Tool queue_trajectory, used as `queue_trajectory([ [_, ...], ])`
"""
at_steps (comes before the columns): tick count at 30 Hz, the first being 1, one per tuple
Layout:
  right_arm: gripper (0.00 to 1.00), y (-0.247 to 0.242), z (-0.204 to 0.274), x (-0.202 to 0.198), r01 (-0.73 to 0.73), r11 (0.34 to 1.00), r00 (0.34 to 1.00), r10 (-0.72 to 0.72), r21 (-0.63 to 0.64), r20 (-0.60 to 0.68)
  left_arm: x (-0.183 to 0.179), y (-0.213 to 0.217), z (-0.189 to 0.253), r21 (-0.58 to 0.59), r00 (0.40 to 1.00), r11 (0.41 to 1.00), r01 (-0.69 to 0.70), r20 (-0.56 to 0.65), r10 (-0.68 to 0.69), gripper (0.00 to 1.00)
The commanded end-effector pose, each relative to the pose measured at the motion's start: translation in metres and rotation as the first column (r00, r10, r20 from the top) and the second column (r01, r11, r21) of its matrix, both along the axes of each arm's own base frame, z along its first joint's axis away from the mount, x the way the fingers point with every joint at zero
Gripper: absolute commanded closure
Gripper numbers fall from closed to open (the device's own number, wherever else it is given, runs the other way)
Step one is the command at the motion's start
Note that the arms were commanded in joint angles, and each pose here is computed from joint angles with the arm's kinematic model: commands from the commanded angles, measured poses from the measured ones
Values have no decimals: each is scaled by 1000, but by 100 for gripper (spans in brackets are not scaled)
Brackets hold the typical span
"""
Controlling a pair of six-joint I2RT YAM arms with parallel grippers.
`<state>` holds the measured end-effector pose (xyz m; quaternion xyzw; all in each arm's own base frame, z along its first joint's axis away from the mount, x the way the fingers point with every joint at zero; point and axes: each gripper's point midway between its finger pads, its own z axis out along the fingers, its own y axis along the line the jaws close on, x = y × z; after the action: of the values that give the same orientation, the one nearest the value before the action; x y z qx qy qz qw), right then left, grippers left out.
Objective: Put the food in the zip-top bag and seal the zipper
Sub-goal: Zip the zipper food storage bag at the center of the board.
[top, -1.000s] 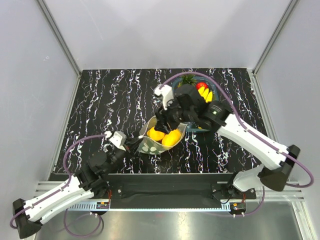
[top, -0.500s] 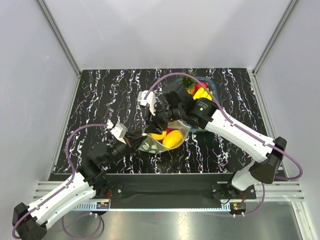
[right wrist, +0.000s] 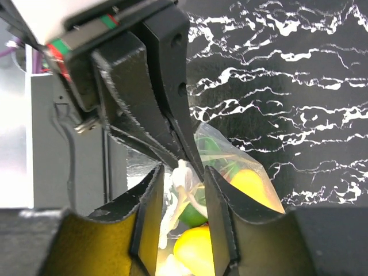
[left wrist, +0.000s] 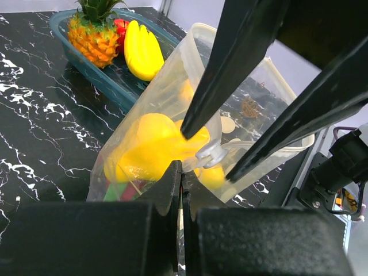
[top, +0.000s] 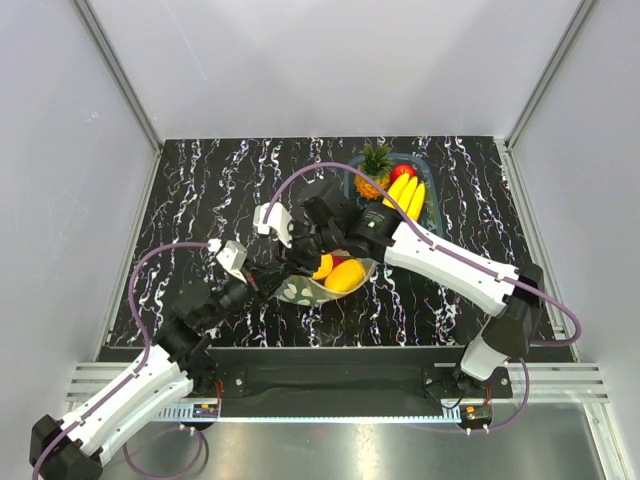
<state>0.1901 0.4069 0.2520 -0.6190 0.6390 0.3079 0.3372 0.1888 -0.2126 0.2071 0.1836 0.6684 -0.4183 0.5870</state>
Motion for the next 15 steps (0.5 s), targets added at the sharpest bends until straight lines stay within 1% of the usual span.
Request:
queue_trajectory([
  [1, 60, 9, 13, 7, 11, 1000, 997, -12, 14, 74, -3, -3, 43, -97, 996, 995, 38, 88, -29, 100],
  [4, 67, 10, 10, 8, 18, 1000, 997, -17, -3, 78, -3, -1, 43, -103, 996, 994, 38, 82, -29, 100],
  [5, 74, 10, 9, 8, 18, 1000, 997, -18, -6, 76, -2, 0, 43, -105, 997, 994, 32, 80, -23, 100],
  [7, 81, 10, 10, 8, 19, 1000, 997, -19, -4, 76, -2, 1, 42, -107, 997, 994, 27, 75, -19, 100],
  [12, 83, 10, 14, 9, 28, 1000, 996, -29, 6, 85, 2, 6, 39, -111, 998, 994, 2, 59, 5, 100],
  [13, 86, 10, 13, 9, 29, 1000, 996, -29, 3, 83, 2, 7, 38, -114, 999, 993, -2, 51, 8, 100],
  [15, 97, 9, 12, 9, 31, 1000, 996, -30, -4, 85, 5, 10, 37, -118, 999, 993, -17, 42, 23, 100],
])
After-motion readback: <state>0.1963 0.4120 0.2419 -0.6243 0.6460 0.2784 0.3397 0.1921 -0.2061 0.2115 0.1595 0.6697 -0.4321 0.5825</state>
